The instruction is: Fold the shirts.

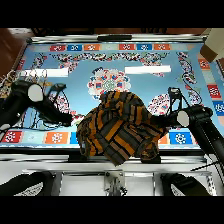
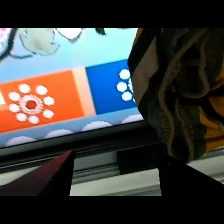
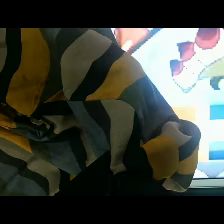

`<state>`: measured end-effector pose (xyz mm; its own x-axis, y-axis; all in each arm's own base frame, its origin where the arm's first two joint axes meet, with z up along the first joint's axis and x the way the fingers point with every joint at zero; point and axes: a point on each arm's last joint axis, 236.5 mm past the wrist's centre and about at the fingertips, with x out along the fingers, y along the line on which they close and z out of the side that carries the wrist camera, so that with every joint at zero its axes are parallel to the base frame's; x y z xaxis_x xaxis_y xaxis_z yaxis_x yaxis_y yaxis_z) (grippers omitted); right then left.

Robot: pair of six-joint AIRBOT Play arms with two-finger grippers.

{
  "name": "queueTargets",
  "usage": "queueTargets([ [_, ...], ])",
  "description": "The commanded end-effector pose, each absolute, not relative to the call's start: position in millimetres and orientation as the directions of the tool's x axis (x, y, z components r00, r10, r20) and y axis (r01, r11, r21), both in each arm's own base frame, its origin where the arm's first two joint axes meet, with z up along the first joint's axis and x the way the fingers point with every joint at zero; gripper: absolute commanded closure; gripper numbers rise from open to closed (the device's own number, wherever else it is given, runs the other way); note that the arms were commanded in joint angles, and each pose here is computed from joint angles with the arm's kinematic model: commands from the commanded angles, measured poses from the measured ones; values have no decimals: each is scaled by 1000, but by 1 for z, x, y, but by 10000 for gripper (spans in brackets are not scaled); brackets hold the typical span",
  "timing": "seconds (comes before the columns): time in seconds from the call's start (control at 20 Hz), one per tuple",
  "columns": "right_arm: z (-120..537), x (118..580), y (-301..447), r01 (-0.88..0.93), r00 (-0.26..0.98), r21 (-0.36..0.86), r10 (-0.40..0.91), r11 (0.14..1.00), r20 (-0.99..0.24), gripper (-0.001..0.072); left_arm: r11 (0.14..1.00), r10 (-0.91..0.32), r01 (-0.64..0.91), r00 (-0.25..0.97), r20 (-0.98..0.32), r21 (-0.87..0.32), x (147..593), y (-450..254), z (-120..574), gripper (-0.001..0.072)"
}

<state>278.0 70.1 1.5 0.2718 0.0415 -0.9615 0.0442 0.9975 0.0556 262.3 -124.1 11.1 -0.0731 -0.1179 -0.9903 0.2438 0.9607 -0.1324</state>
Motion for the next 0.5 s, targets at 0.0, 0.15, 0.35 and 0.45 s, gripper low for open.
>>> queueTargets([
  [0.0,3,283,80,45,292,99,82,994,-953,662,960,-234,119,-166,-958,-255,225,-139,-43,89],
  [0.15,5,288,82,43,314,110,91,993,-945,661,917,-391,80,-14,-920,-391,256,-182,-43,88],
  [0.35,6,291,82,42,325,113,93,993,-941,661,886,-461,139,151,-874,-443,301,-217,-34,83],
  [0.45,6,291,82,42,325,113,93,993,-941,661,876,-474,206,198,-858,-436,323,-231,-28,83],
])
